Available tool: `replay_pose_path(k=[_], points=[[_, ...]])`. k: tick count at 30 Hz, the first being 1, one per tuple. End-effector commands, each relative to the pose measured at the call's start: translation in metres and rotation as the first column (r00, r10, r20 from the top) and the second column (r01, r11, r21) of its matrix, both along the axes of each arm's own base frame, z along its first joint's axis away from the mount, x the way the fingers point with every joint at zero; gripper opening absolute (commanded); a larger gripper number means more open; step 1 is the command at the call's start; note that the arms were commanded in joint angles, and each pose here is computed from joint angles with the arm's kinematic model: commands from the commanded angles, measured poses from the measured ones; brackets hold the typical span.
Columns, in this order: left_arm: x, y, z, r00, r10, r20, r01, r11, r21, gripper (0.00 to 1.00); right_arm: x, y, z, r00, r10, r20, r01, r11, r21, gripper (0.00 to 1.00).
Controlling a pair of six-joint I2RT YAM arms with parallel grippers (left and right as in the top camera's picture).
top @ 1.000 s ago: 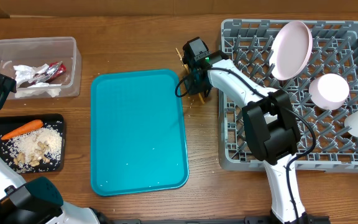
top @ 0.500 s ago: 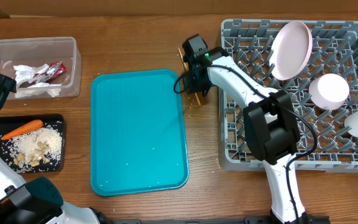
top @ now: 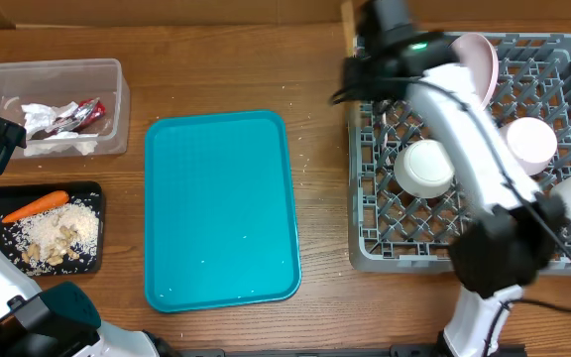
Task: Sort waste into correct bins and load items into the dishwasher rack
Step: 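Lift the wooden stick and place it into the rack's left side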
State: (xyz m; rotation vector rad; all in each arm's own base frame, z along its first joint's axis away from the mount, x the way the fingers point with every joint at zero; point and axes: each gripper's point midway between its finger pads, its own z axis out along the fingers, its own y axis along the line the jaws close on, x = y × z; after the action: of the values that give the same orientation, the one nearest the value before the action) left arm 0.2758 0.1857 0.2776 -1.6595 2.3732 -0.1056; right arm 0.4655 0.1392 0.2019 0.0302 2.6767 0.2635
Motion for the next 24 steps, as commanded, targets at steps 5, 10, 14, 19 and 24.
replay_pose_path(k=[5, 10, 14, 19, 24], points=[[-0.001, 0.002, -0.002, 1.0, 0.012, -0.009, -0.012, 1.0, -0.001, 1.0, -0.006, -0.027, 0.002, 0.999, 0.008, -0.042, -0.005, 0.999, 0.05, 0.04], [-0.001, 0.002, -0.002, 1.0, 0.012, -0.009, -0.012, 1.0, -0.001, 1.0, -0.016, -0.025, -0.033, 0.991, 0.015, -0.133, -0.01, 0.999, 0.035, 0.04], [-0.001, 0.002, -0.002, 1.0, 0.012, -0.009, -0.012, 1.0, -0.001, 1.0, -0.019, -0.025, -0.058, 0.985, 0.013, -0.174, -0.008, 1.0, 0.029, 0.04], [-0.001, 0.002, -0.002, 1.0, 0.012, -0.009, -0.012, 1.0, -0.001, 1.0, -0.021, -0.023, -0.075, 0.982, 0.019, -0.19, -0.012, 0.999, 0.037, 0.07], [-0.001, 0.002, -0.002, 1.0, 0.012, -0.009, -0.012, 1.0, -0.001, 1.0, -0.024, -0.021, -0.08, 0.979, 0.025, -0.201, -0.016, 0.999, 0.042, 0.57]])
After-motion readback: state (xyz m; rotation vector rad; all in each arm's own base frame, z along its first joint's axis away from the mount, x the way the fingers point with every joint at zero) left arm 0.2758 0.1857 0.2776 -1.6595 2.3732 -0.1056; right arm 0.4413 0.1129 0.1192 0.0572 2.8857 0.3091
